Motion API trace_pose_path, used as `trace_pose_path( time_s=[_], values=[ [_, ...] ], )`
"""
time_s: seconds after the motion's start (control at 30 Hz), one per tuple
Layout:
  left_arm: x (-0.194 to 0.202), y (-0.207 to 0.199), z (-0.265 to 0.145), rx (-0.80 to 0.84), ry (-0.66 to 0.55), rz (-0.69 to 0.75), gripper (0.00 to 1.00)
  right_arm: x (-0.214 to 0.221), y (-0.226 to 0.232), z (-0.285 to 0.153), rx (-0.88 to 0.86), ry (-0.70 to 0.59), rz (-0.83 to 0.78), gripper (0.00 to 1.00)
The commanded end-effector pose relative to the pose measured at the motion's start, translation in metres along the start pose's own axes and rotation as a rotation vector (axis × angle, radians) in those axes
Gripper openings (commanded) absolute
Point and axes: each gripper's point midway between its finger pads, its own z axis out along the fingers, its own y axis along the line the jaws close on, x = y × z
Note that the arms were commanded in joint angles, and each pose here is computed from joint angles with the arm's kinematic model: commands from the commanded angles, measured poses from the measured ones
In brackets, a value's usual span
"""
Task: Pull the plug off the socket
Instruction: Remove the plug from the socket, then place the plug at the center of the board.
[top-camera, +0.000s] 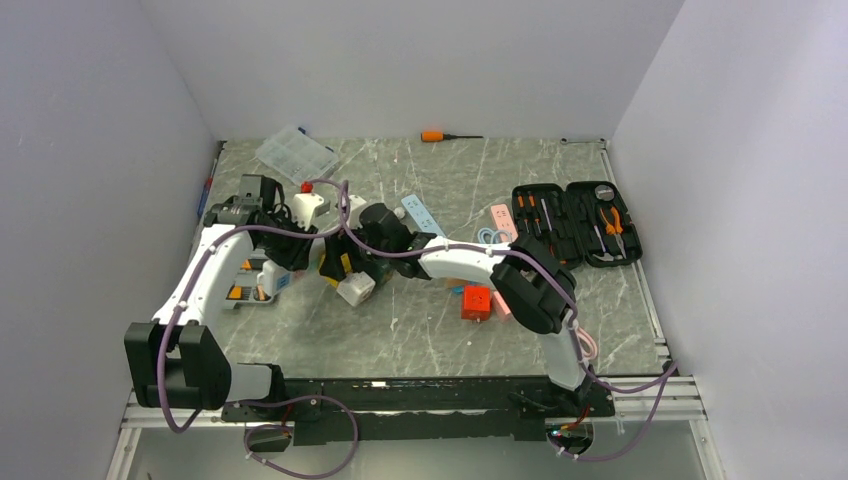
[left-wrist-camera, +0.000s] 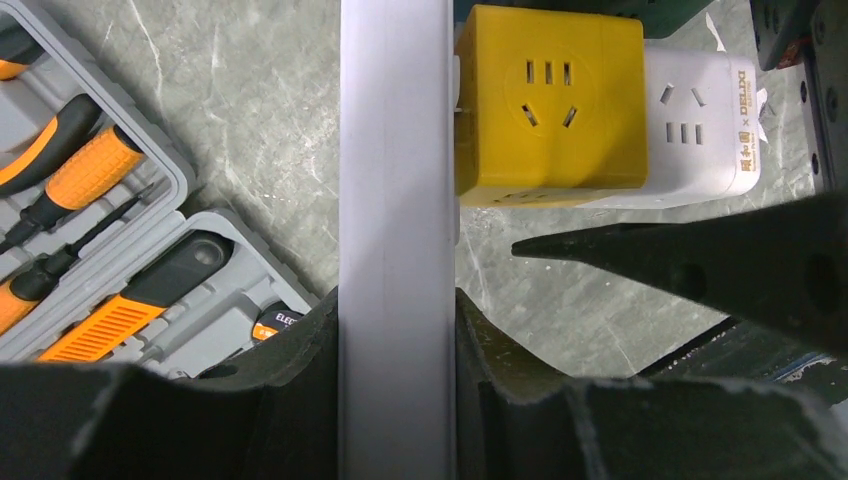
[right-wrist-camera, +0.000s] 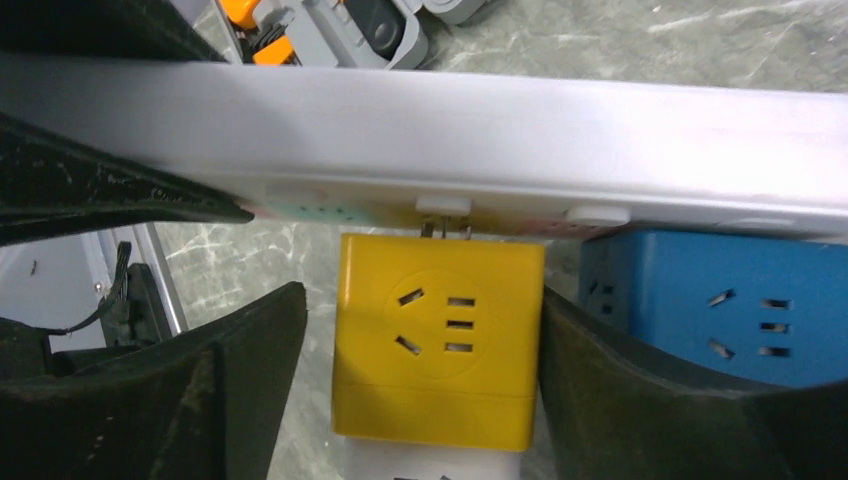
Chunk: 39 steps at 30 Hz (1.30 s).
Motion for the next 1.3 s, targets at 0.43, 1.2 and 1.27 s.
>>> trace_pose_path(
  time_s=[0.43, 1.2, 1.27],
  values=[
    [-0.057, 0.006, -0.023, -0.044, -0.227, 0.047, 0.0, 0.024, 0.008, 0.018, 0.01, 0.084, -0.017, 0.35],
    [-0.042, 0.05, 0.001, -0.268, -0.143, 0.083, 0.0, 0.083, 0.009, -0.049, 0.118, 0.259, -0.18, 0.0],
    [-0.043, 0.044, 0.001, -0.236, -0.148, 0.084, 0.0, 0.093, 0.004, -0.049, 0.145, 0.281, -0.205, 0.07]
  ],
)
